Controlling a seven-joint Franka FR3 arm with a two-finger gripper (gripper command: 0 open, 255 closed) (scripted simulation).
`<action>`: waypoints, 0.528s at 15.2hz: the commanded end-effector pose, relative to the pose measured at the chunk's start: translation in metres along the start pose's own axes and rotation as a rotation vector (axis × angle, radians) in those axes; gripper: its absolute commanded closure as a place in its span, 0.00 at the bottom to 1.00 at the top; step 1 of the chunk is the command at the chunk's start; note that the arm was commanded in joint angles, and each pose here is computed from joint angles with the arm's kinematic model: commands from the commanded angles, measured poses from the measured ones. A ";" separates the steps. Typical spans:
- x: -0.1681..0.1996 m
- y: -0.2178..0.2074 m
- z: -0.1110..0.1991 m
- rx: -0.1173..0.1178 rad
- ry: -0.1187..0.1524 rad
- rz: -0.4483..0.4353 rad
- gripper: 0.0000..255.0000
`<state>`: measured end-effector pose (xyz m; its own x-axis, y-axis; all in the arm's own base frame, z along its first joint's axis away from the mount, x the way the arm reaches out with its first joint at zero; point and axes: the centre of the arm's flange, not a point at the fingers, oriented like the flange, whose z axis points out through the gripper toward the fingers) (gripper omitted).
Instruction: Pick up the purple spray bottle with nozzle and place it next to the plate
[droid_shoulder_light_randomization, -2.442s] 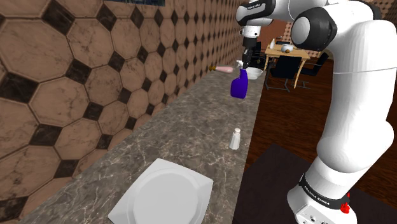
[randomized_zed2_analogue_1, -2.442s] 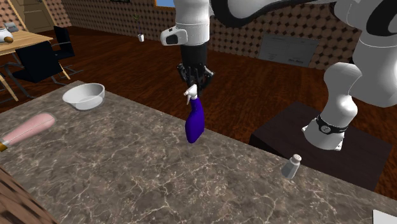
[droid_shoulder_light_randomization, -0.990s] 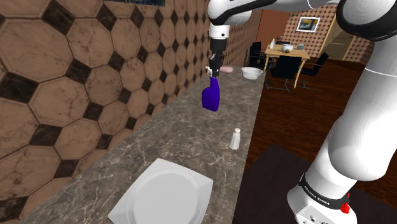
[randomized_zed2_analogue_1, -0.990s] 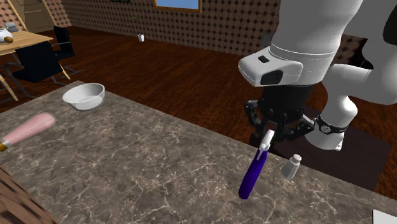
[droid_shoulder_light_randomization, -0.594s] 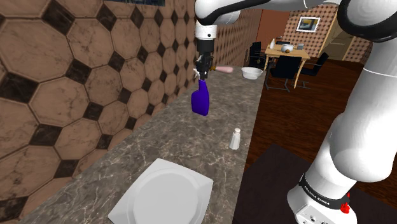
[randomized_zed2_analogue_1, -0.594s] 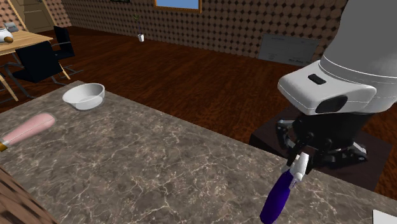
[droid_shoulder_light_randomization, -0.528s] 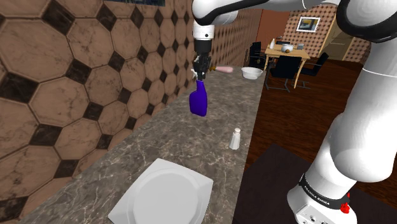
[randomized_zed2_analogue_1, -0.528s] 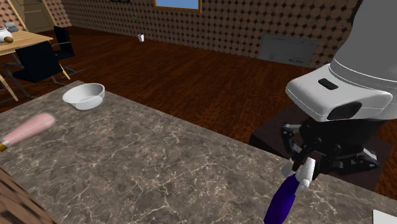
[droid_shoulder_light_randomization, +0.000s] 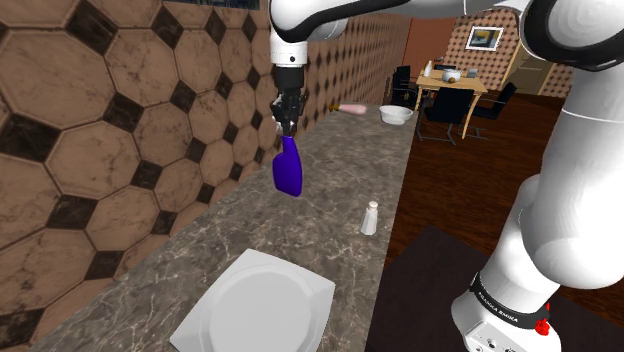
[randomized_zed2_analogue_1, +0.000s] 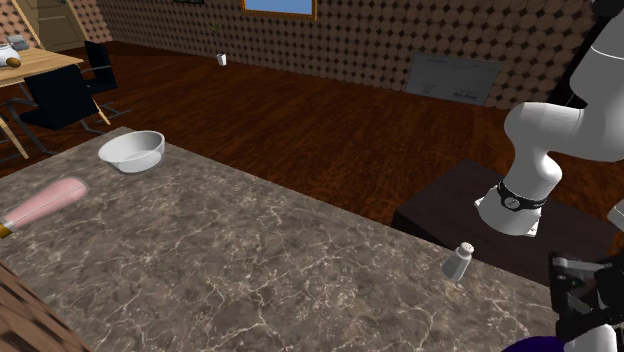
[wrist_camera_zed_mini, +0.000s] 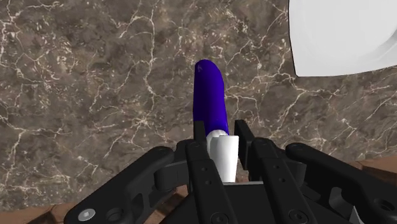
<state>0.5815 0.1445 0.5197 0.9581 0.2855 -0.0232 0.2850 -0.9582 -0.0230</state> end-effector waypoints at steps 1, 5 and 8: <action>0.007 -0.026 0.000 0.000 0.001 0.001 1.00; 0.022 -0.076 0.000 0.000 0.001 0.001 1.00; 0.034 -0.114 0.001 0.000 0.001 0.001 1.00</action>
<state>0.5799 0.2496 0.5219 0.9582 0.2853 -0.0229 0.2848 -0.9583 -0.0230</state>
